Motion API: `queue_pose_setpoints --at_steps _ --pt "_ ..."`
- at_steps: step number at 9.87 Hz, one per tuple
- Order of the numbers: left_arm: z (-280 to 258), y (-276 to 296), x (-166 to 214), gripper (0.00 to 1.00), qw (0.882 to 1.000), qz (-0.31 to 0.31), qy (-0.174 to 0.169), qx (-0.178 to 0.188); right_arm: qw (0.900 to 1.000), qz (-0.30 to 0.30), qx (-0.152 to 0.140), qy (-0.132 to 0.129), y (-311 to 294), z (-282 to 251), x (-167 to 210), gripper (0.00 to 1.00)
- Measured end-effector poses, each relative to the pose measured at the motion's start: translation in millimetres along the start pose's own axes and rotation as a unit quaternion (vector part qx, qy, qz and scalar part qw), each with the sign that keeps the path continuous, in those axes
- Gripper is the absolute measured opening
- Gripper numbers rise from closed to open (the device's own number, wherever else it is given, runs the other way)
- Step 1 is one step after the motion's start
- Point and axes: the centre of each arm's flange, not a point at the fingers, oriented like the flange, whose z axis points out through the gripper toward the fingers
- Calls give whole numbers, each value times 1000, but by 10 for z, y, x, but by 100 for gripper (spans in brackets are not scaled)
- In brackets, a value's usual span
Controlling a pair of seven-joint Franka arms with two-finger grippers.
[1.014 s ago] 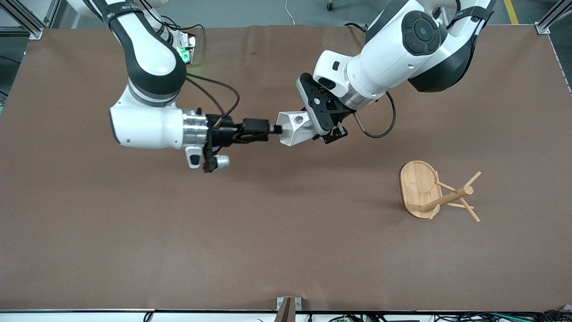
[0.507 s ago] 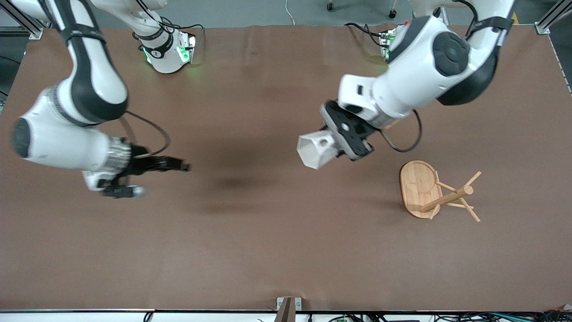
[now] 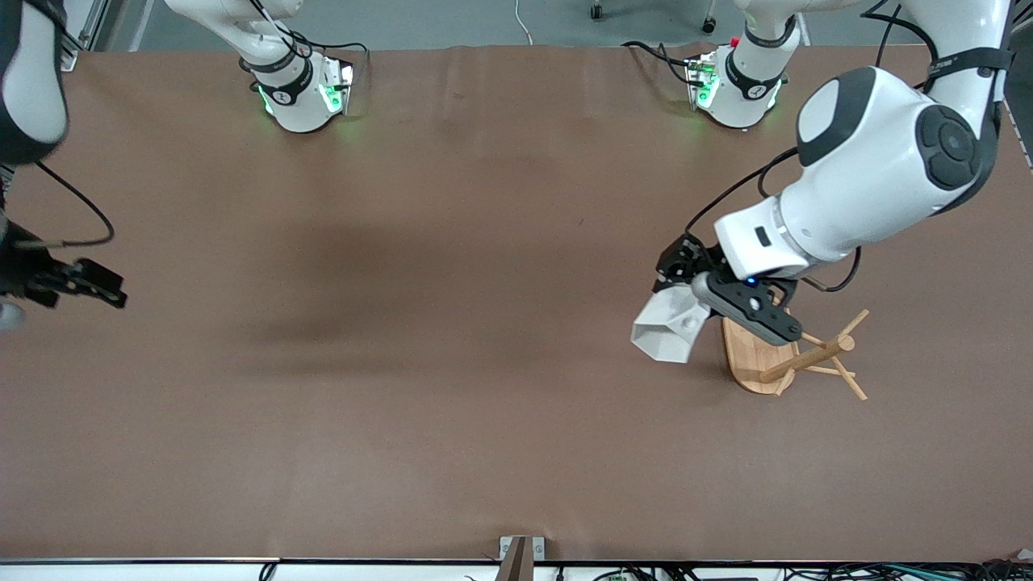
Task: Hang cup on rack
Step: 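Lower the cup's handle hole onto a rack peg with the left gripper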
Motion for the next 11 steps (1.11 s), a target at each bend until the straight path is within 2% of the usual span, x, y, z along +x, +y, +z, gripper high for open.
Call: queue_pose_setpoints --at_steps 2,4,7,11 --pt "1 -215 -73 76 999 -31 -24 2 999 34 5 -12 100 -546 -399 100" --pt "176 -546 -220 76 998 -34 -53 11 997 66 14 -24 265 -811 -662 100" --pt "462 -1053 -541 76 998 -12 -64 18 996 79 15 -27 234 -869 -671 100" --pt "562 -1036 -726 76 997 -15 -79 22 997 72 16 -18 157 -1024 -674 100"
